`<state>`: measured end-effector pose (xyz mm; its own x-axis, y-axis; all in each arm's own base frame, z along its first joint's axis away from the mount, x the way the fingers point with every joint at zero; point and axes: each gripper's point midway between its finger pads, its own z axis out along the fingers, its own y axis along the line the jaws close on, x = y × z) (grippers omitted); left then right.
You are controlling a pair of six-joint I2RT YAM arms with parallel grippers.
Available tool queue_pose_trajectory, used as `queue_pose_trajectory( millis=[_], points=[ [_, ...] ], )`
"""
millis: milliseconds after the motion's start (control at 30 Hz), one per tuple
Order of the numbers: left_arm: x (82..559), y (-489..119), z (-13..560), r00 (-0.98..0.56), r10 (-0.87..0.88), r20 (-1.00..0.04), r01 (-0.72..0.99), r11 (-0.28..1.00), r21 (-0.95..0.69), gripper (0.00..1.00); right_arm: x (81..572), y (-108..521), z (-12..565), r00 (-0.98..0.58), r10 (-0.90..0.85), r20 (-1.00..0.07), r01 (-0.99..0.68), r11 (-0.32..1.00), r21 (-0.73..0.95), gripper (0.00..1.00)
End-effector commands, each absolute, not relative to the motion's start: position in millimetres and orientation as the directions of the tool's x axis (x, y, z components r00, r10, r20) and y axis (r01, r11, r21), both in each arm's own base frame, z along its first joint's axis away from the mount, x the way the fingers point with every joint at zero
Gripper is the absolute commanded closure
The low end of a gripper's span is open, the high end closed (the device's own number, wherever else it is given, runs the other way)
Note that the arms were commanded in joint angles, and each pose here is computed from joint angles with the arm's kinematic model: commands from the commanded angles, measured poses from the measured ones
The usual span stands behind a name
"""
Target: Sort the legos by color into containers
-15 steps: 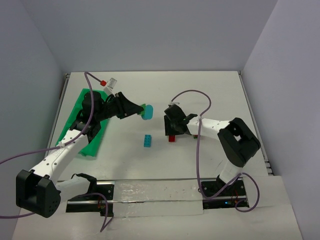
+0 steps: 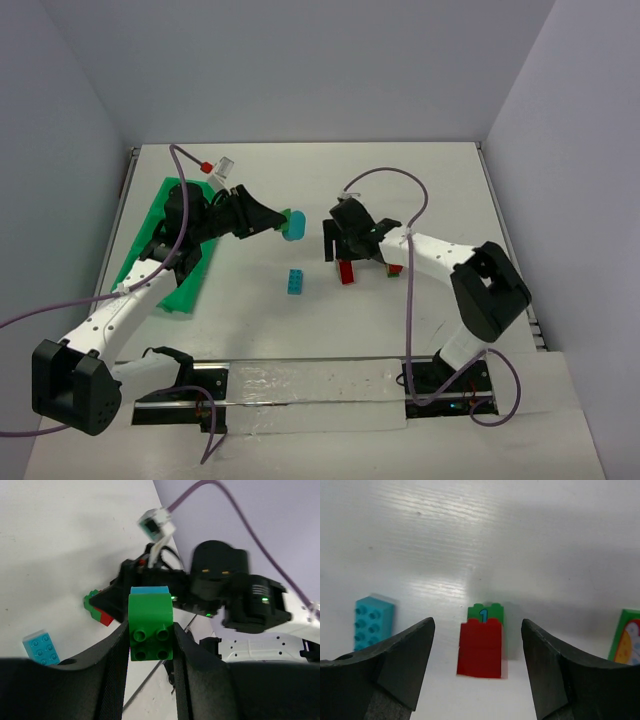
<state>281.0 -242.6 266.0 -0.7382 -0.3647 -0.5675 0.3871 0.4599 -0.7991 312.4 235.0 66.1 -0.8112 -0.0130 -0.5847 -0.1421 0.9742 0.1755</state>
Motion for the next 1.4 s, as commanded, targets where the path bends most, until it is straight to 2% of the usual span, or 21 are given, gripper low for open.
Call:
queue_pose_trajectory(
  millis=[0,100,167,233,367,467,700,867,900,1033,1200,1367],
  points=[
    [282.2,-240.7,292.5,-0.685,-0.371,-0.627,0.456,0.452,-0.766,1.0,325.8,236.9,187.4,-0.634,0.05,-0.772,-0.219,0.945,0.242,0.23],
    [278.8,-243.2,296.5,-0.683,-0.355,-0.639,0.485,0.433,-0.759,1.0,315.7,238.5,236.6,-0.498,0.063,-0.865,-0.355,0.895,0.269,0.22],
    [274.2,-245.0,298.3,-0.682,-0.339,-0.648,0.509,0.415,-0.754,1.0,293.9,251.6,258.2,-0.409,0.077,-0.909,-0.529,0.791,0.306,0.21],
    [266.3,-249.2,300.8,-0.688,-0.309,-0.656,0.546,0.375,-0.749,1.0,266.6,264.2,265.9,-0.379,0.099,-0.92,-0.674,0.652,0.347,0.2],
    [253.3,-256.2,307.3,-0.688,-0.285,-0.668,0.604,0.286,-0.744,1.0,241.1,276.6,283.7,-0.396,0.152,-0.906,-0.78,0.465,0.419,0.18],
    [237.9,-257.9,319.0,-0.675,-0.273,-0.686,0.653,0.212,-0.727,1.0,234.0,287.9,290.7,-0.435,0.168,-0.885,-0.809,0.358,0.466,0.17],
    [220.7,-257.2,331.9,-0.649,-0.257,-0.716,0.706,0.147,-0.693,1.0,231.9,302.3,298.5,-0.504,0.191,-0.842,-0.807,0.244,0.538,0.14],
    [205.6,-255.6,340.1,-0.624,-0.257,-0.738,0.746,0.086,-0.66,1.0,233.0,305.1,304.4,-0.56,0.249,-0.79,-0.795,0.106,0.597,0.15],
    [203.9,-255.2,340.8,-0.625,-0.258,-0.737,0.746,0.081,-0.661,1.0,232.4,305.1,298.4,-0.607,0.241,-0.757,-0.765,0.079,0.639,0.16],
    [203.4,-255.6,340.0,-0.633,-0.254,-0.731,0.741,0.075,-0.668,1.0,226.1,309.2,307.6,-0.63,0.245,-0.737,-0.764,-0.023,0.645,0.2],
    [203.2,-256.7,338.6,-0.64,-0.25,-0.727,0.737,0.071,-0.673,1.0,219.4,311.0,312.5,-0.63,0.24,-0.739,-0.773,-0.093,0.628,0.25],
    [205.8,-258.5,334.7,-0.65,-0.248,-0.718,0.726,0.075,-0.683,1.0,214.0,312.3,314.7,-0.644,0.224,-0.732,-0.764,-0.131,0.632,0.36]
  ],
)
